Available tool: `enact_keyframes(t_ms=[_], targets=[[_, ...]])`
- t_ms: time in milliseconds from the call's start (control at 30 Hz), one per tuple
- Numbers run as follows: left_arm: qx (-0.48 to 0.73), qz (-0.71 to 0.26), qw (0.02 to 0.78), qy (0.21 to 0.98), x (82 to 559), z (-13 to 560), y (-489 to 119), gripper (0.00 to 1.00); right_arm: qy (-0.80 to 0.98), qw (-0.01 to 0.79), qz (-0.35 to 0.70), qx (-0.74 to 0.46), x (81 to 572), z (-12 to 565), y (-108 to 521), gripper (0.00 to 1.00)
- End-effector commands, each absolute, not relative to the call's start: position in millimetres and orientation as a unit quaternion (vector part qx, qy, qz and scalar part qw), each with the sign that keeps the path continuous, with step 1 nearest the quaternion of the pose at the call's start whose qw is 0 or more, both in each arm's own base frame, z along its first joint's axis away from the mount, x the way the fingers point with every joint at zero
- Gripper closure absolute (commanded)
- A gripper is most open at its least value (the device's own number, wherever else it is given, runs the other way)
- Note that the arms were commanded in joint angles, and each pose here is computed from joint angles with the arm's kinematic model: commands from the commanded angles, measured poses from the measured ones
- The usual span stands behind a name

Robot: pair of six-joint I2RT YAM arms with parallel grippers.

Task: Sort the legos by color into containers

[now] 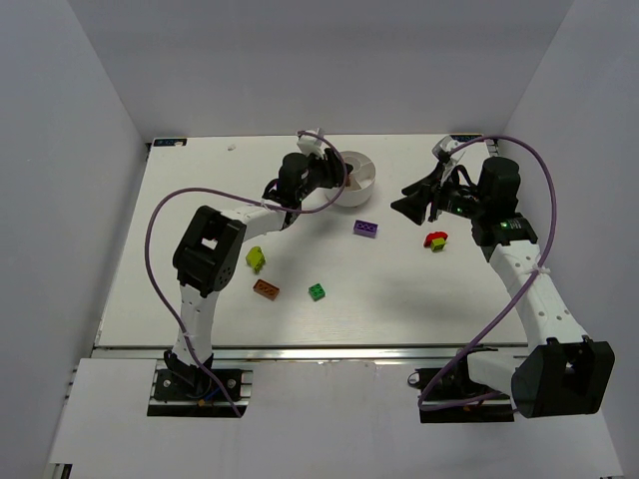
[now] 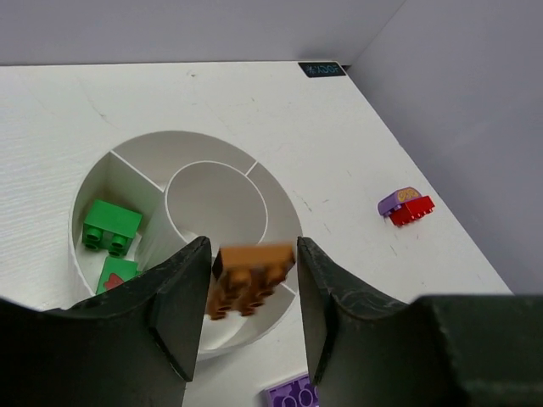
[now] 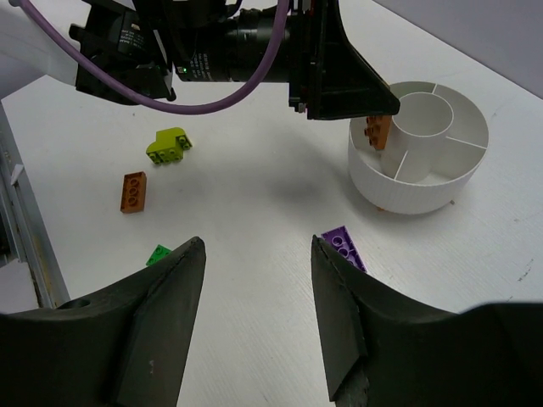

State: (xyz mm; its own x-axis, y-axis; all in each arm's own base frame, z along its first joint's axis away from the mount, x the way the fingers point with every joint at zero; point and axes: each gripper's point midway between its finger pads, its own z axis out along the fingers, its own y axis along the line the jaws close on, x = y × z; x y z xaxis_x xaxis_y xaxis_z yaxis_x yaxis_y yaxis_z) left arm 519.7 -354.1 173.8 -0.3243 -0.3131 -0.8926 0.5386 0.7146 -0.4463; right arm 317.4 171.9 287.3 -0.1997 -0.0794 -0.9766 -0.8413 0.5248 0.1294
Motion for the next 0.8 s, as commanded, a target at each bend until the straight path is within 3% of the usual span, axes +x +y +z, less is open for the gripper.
enact_keyframes(t_ms=[0, 133, 400, 533, 567, 667, 733, 767], targets=[[0.087, -0.361, 0.568, 0.734, 517, 164, -356, 0.45, 0.672, 0.553, 0.353, -0.343, 317, 297, 171, 0.42], [0.084, -0.354, 0.565, 0.741, 517, 159, -354, 0.39, 0.672, 0.551, 0.355, -0.344, 316, 297, 172, 0.42], [0.08, -0.359, 0.599, 0.712, 511, 204, -345, 0.41, 0.666, 0.552, 0.352, -0.358, 312, 298, 172, 0.41], [0.086, -0.347, 0.607, 0.71, 488, 238, -322, 0.61, 0.655, 0.513, 0.38, -0.405, 293, 281, 180, 0.41], [0.082, -0.352, 0.619, 0.697, 474, 269, -311, 0.75, 0.654, 0.504, 0.384, -0.413, 289, 277, 182, 0.41], [0.046, -0.344, 0.579, 0.737, 444, 254, -277, 0.97, 0.661, 0.47, 0.382, -0.443, 277, 256, 191, 0.4], [-0.024, -0.325, 0.57, 0.755, 420, 263, -233, 1.0, 0.679, 0.454, 0.361, -0.45, 276, 241, 197, 0.26], [-0.09, -0.316, 0.537, 0.777, 405, 237, -212, 1.0, 0.686, 0.447, 0.352, -0.453, 276, 234, 199, 0.16]])
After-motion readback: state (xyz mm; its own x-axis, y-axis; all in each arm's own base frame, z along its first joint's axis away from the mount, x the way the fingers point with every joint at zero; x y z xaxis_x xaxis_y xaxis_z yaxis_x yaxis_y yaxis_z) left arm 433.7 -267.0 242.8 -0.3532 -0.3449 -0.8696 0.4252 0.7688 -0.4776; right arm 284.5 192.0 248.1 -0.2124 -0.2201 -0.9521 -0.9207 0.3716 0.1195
